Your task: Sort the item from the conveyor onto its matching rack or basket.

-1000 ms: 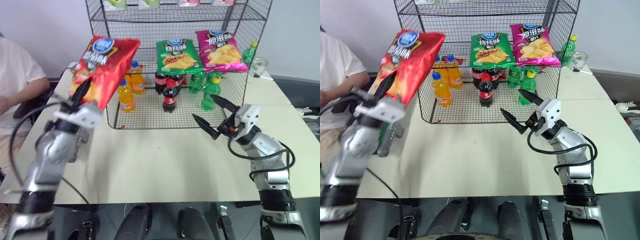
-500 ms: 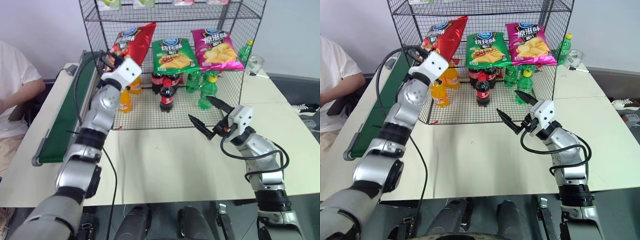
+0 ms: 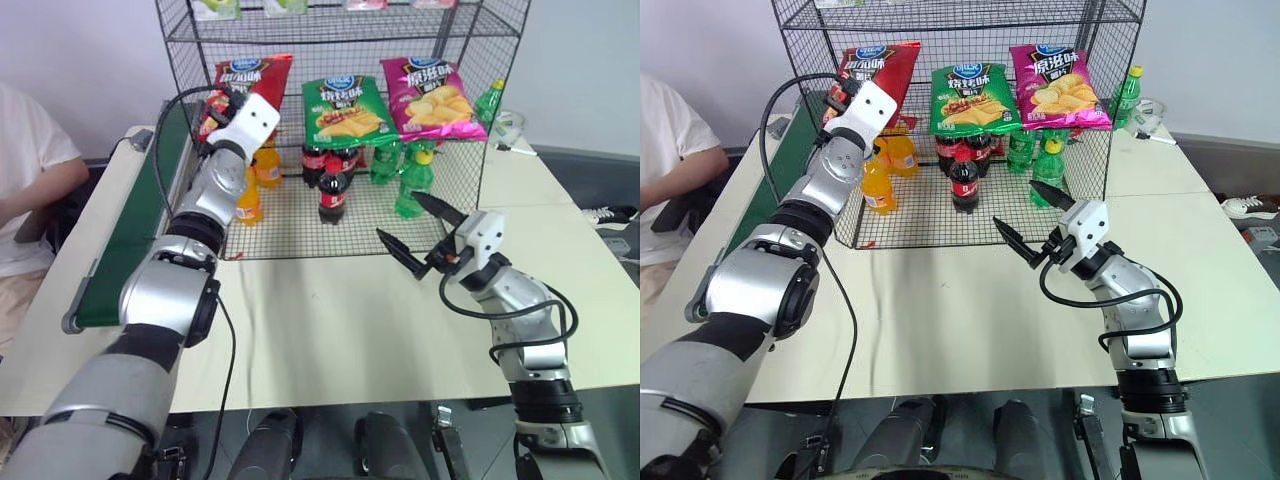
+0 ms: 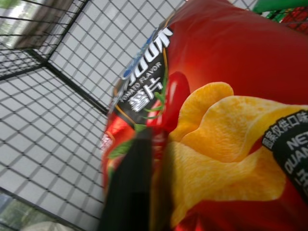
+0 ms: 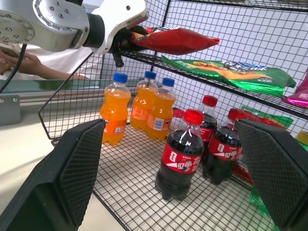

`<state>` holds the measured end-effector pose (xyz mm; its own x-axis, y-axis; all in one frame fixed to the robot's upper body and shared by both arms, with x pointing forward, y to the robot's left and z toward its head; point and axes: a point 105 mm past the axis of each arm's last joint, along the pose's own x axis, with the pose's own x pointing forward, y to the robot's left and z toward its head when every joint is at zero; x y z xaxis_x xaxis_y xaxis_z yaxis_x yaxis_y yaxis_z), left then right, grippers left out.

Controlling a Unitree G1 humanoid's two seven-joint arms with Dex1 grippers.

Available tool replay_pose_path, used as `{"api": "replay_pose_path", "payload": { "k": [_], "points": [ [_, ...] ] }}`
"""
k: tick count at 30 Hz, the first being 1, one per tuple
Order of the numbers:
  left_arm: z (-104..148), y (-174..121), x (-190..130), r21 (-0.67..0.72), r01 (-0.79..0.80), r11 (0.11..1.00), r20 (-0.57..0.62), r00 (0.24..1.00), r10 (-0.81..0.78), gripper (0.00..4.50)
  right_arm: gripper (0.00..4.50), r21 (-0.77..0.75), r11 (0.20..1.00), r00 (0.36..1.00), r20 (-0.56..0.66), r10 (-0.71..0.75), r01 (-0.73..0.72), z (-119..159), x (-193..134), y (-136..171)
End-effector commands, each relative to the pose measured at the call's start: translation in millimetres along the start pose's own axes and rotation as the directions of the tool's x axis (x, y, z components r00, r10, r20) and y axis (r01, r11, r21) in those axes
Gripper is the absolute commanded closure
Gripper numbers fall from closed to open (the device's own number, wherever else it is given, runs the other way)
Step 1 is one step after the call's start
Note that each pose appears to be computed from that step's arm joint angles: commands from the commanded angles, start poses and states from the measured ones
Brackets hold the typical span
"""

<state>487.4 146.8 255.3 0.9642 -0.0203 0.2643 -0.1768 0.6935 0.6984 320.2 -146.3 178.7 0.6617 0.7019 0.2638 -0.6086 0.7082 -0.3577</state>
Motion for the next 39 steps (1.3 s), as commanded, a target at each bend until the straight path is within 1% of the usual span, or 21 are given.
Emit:
{"api": "replay_pose_path", "payload": {
  "k": [1,2,3,8,11,14,15,17,19,23,24,25,27,28,29,31,32,34,36,37,39],
  "points": [
    [32,20,6,-0.014,-0.06,0.998,0.107,0.992,0.062,1.07,0.0,-0.044,0.999,0.999,0.034,0.017,-0.015,14,1,2],
    [34,21,5,-0.007,-0.064,0.998,0.119,0.991,0.065,0.46,0.0,-0.042,0.999,0.999,0.035,0.017,-0.015,14,1,2],
    [37,21,5,0.007,-0.062,0.998,0.136,0.989,0.06,0.03,0.0,-0.041,0.999,0.999,0.035,0.018,-0.016,15,0,3],
    [45,19,-8,-0.041,-0.027,0.999,0.22,0.975,0.036,0.03,0.0,-0.036,0.999,0.999,0.032,0.017,-0.016,14,0,4],
    [42,19,-21,-0.02,-0.045,0.999,0.254,0.966,0.049,0.03,0.0,-0.034,0.999,0.999,0.029,0.021,-0.02,13,0,4],
    [41,20,-42,0.038,-0.056,0.998,0.311,0.949,0.042,0.03,0.0,-0.032,0.999,0.999,0.028,0.028,-0.027,13,1,4],
    [44,23,-50,0.016,-0.063,0.998,0.336,0.94,0.054,0.03,0.0,-0.033,0.999,0.999,0.028,0.03,-0.029,13,1,3],
    [47,29,-64,0.063,-0.079,0.995,0.372,0.927,0.051,0.03,0.0,-0.033,0.999,0.999,0.026,0.031,-0.03,13,0,2],
    [49,37,-78,0.064,-0.095,0.993,0.399,0.915,0.062,0.03,0.0,-0.036,0.999,0.999,0.021,0.032,-0.031,12,-2,1],
    [48,46,-101,-0.008,-0.016,1.0,0.421,0.907,0.017,0.03,0.0,-0.045,0.999,0.999,0.008,0.031,-0.031,12,-7,-2],
    [48,50,-106,-0.041,0.003,0.999,0.431,0.902,0.015,0.03,0.0,-0.043,0.999,1.0,0.007,0.029,-0.029,12,-8,-3],
    [47,52,-113,-0.12,0.068,0.99,0.435,0.9,-0.009,0.03,0.0,-0.047,0.998,1.0,0.0,0.03,-0.03,12,-10,-4],
    [50,55,-129,-0.316,0.228,0.921,0.488,0.872,-0.049,0.03,0.0,-0.052,0.998,0.999,-0.007,0.031,-0.031,12,-14,-6],
    [53,59,-144,-0.365,0.325,0.873,0.545,0.835,-0.082,0.03,0.0,-0.058,0.998,0.999,-0.015,0.032,-0.033,12,-17,-8],
    [50,62,-154,-0.361,0.369,0.856,0.566,0.817,-0.113,0.03,0.0,-0.06,0.998,0.999,-0.019,0.033,-0.034,12,-19,-10],
    [31,63,-167,-0.391,0.447,0.804,0.535,0.822,-0.197,0.03,0.0,-0.067,0.997,0.999,-0.031,0.038,-0.04,14,-25,-14],
    [9,66,-171,-0.45,0.455,0.768,0.472,0.852,-0.228,0.03,0.0,-0.065,0.997,0.998,-0.042,0.043,-0.046,15,-29,-17],
    [-18,69,-178,-0.54,0.457,0.707,0.385,0.881,-0.276,0.03,0.0,-0.064,0.996,0.996,-0.063,0.061,-0.065,16,-36,-20],
    [-41,72,-192,-0.538,0.473,0.698,0.331,0.88,-0.341,0.03,0.0,-0.065,0.993,0.991,-0.099,0.09,-0.096,17,-46,-24],
    [-64,72,-201,-0.548,0.469,0.692,0.262,0.883,-0.39,0.03,0.0,-0.063,0.99,0.984,-0.135,0.114,-0.123,16,-57,-25],
    [-90,74,-215,-0.563,0.464,0.684,0.187,0.878,-0.441,0.03,0.0,-0.049,0.987,0.973,-0.183,0.139,-0.15,15,-71,-27]
  ]
}}
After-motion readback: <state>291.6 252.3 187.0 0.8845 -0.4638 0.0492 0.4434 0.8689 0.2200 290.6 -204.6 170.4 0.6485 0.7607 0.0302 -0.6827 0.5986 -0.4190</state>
